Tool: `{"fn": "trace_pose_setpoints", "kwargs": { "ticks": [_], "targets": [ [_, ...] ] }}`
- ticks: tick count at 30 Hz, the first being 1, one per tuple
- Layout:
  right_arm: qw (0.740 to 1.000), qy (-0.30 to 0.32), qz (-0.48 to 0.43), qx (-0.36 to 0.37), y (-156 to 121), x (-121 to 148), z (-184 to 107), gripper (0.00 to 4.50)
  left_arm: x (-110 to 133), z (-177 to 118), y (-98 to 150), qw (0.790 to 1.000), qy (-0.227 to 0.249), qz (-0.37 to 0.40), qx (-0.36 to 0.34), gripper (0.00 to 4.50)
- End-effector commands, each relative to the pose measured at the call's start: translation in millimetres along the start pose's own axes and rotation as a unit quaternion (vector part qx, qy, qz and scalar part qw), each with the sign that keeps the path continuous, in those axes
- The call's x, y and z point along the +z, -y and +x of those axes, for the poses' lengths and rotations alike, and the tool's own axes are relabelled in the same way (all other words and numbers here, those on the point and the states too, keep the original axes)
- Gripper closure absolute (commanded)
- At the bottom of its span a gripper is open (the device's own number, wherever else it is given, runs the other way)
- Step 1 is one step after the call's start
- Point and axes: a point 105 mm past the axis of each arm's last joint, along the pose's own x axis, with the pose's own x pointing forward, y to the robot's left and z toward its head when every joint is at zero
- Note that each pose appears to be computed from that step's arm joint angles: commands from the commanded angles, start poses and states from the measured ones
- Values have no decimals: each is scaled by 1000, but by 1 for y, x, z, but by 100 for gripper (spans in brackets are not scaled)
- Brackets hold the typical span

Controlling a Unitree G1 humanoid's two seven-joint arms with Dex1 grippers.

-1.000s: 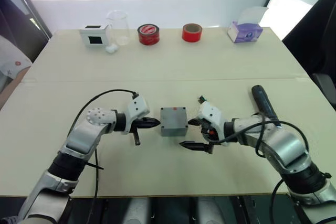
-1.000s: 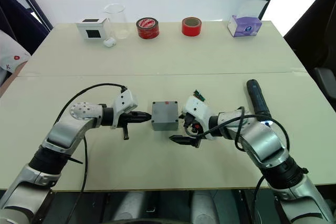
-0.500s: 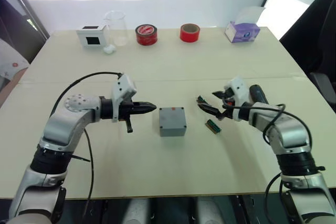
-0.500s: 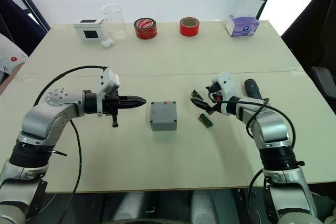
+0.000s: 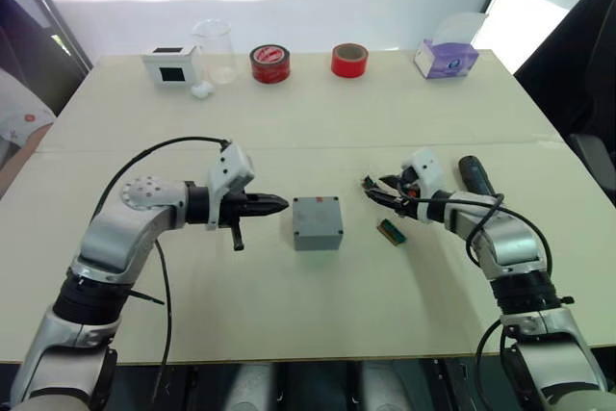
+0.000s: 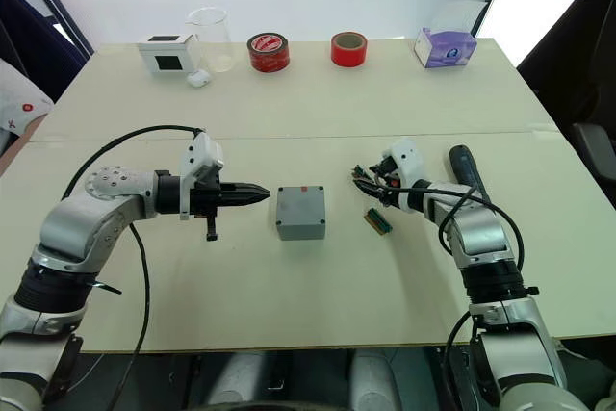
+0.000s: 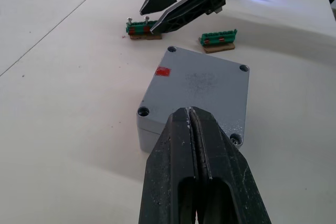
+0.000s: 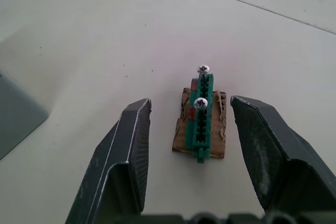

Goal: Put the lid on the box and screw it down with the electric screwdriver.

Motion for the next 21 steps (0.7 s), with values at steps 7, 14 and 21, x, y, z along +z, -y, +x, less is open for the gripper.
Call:
{"fn": "trace_pose_setpoints", "kwargs": {
  "ticks": [7,14,21],
  "targets": [
    [999,30,-9,-11,4,16,0,317,5,-2,0,1000,5,15,1,450],
    [999,29,-8,-16,4,14,-1,446,3,-1,1,1000,5,15,0,450],
    [999,40,-14,-25,8,20,-5,446,3,-1,0,1000,6,16,1,450]
  ]
}}
